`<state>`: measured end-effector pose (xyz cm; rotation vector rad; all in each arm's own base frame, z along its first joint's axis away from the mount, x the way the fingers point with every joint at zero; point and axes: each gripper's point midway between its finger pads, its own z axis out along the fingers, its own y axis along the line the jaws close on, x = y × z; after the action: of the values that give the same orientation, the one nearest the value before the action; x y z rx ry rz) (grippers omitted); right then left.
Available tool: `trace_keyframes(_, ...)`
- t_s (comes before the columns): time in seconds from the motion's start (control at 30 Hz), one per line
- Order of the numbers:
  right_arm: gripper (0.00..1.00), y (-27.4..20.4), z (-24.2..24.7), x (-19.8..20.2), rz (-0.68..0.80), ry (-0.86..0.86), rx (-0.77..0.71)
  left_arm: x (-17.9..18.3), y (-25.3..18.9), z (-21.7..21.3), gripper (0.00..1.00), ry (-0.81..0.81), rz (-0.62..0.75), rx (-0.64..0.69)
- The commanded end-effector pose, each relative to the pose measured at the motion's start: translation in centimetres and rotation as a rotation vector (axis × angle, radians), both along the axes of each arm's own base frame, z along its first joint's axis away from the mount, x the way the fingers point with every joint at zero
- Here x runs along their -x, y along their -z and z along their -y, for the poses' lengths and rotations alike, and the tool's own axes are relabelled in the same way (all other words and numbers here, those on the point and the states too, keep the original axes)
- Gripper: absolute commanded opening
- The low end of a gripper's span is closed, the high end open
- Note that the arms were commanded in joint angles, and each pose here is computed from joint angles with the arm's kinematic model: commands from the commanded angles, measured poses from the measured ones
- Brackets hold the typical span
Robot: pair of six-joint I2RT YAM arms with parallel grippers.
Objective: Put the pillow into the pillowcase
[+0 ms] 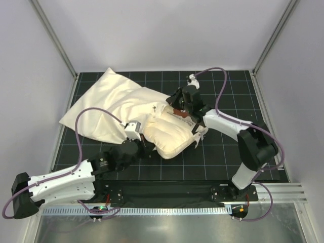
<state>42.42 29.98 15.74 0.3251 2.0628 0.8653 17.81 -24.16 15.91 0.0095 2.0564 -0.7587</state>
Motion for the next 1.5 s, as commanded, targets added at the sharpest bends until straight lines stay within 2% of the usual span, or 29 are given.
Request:
trace_keyframes(0.0,0.04,-7.6,3.9,0.8,0.165,0.104,0.056,-2.4,-10.4,2.2,0.0,-0.015,0.186,0.125)
trace_keyframes(0.07,0.04,-8.1,4.9,2.0,0.164,0.103,0.083,-3.2,-12.4,3.0,0.0,-0.01,0.219,0.085)
trace_keyframes(0.1,0.04,-8.8,5.1,2.5,0.175,0.098,0.084,-3.9,-16.1,3.0,0.0,-0.037,0.261,0.113)
trace_keyframes(0.13,0.04,-10.7,5.6,3.3,0.208,0.096,0.071,-4.3,-18.0,2.9,0.0,-0.035,0.3,0.09)
trace_keyframes(0.2,0.04,-12.1,6.2,4.5,0.214,0.073,0.101,-5.8,-19.2,3.1,0.0,-0.052,0.308,0.017)
trace_keyframes(0.23,0.04,-14.3,6.8,5.3,0.25,0.069,0.09,-6.1,-24.6,2.8,0.0,-0.057,0.368,0.069)
trace_keyframes(0.3,0.04,-17.2,7.7,6.5,0.282,0.061,0.114,-7.7,-25.9,2.9,0.0,-0.058,0.354,0.003)
trace_keyframes(0.33,0.04,-19.3,8.4,7.4,0.313,0.067,0.102,-7.8,-30.0,2.6,0.0,-0.06,0.391,0.051)
trace_keyframes(0.43,0.04,-25.2,10.5,9.8,0.415,0.093,0.073,-9.1,-34.7,1.7,0.0,-0.081,0.426,0.055)
trace_keyframes(0.5,0.04,-29.2,11.7,11.0,0.487,0.113,0.053,-10.6,-35.0,1.6,0.0,-0.089,0.404,0.042)
trace_keyframes(0.57,0.04,-33.5,13.0,12.3,0.543,0.134,0.042,-11.4,-39.1,-0.4,0.0,-0.124,0.437,0.12)
trace_keyframes(0.63,0.04,-35.9,13.8,12.6,0.573,0.153,0.062,-13.0,-39.0,-0.4,0.0,-0.121,0.392,0.116)
trace_keyframes(0.67,0.04,-38.0,14.2,13.1,0.585,0.157,0.062,-13.0,-41.9,-2.0,0.0,-0.133,0.42,0.189)
trace_keyframes(0.87,0.04,-43.7,16.8,15.4,0.678,0.219,0.046,-14.6,-42.4,-4.0,0.0,-0.141,0.374,0.281)
trace_keyframes(0.9,0.04,-44.2,17.1,15.6,0.689,0.229,0.044,-15.4,-41.0,-4.1,0.0,-0.119,0.315,0.308)
trace_keyframes(0.93,0.04,-44.4,17.7,15.6,0.688,0.253,0.052,-15.2,-41.7,-4.4,0.0,-0.103,0.326,0.346)
trace_keyframes(0.97,0.04,-44.9,18.1,15.8,0.7,0.265,0.051,-16.3,-40.1,-4.8,0.0,-0.113,0.285,0.349)
trace_keyframes(1.17,0.04,-46.6,18.0,15.6,0.758,0.268,0.041,-16.2,-42.3,-3.6,0.0,-0.005,0.273,0.473)
trace_keyframes(1.23,0.04,-48.5,18.1,16.0,0.804,0.273,0.019,-15.1,-45.3,-3.7,0.0,0.061,0.29,0.58)
trace_keyframes(1.27,0.04,-49.3,18.4,16.2,0.829,0.283,0.023,-14.8,-48.0,-3.9,0.0,0.105,0.376,0.643)
trace_keyframes(1.37,0.04,-52.7,19.6,17.7,0.946,0.325,-0.034,-13.2,-51.9,-4.4,0.0,0.196,0.443,0.813)
trace_keyframes(1.4,0.04,-53.6,20.3,18.2,0.983,0.353,-0.034,-12.0,-54.0,-4.8,0.0,0.229,0.528,0.852)
trace_keyframes(1.47,0.04,-56.4,21.9,20.3,1.084,0.403,-0.09,-10.5,-56.5,-5.6,0.0,0.251,0.594,0.912)
